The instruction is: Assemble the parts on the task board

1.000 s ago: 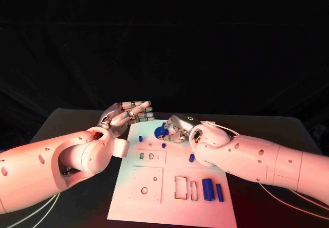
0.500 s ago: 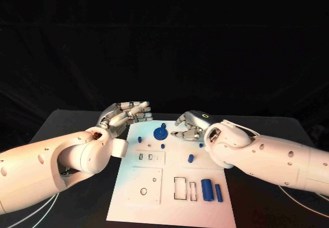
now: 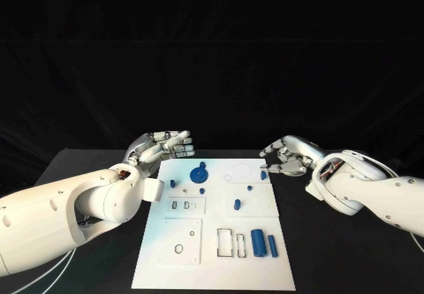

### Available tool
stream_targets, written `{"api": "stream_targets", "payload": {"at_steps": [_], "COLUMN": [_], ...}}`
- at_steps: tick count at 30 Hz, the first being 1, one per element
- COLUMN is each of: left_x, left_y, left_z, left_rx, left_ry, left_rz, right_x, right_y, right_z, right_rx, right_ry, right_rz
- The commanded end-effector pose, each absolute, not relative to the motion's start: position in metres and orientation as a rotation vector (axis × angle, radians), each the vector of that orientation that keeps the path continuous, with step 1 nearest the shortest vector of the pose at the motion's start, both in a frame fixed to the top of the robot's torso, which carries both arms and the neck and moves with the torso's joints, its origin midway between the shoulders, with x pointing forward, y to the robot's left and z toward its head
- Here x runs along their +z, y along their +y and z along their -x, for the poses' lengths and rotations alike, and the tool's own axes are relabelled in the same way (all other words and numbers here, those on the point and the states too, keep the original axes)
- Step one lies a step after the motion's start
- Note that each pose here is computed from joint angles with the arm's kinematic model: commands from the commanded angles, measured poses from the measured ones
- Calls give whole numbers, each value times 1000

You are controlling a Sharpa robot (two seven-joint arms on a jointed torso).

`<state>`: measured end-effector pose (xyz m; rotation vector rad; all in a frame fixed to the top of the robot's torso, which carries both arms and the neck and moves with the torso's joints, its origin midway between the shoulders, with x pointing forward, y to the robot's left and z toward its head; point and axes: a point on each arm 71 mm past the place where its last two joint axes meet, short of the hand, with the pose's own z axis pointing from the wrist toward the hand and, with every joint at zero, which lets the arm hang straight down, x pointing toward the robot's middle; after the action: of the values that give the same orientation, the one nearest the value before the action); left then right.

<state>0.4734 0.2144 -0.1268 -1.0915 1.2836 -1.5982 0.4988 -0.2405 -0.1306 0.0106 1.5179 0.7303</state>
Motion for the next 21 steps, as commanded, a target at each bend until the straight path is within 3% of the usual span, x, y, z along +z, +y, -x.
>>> {"api": "stream_targets", "payload": {"at_steps": [1,8,21], "left_x": [-127,-128,-129], "left_y": [211,209,209], "left_z": [-473,-474,-474], "left_rx": [-1632,-1636,-1637], "left_ry": [1293,1298,1299], "left_rz": [1083,1084,1084], "right_x": [-136,-150,-172], "right_y": [-253,-279,-275], "right_z": [-498,-506,-520], "right_rx": [792,722,666], "right_ry": [1557,1581,1608], "right_rz": [-20,-49,-56]}}
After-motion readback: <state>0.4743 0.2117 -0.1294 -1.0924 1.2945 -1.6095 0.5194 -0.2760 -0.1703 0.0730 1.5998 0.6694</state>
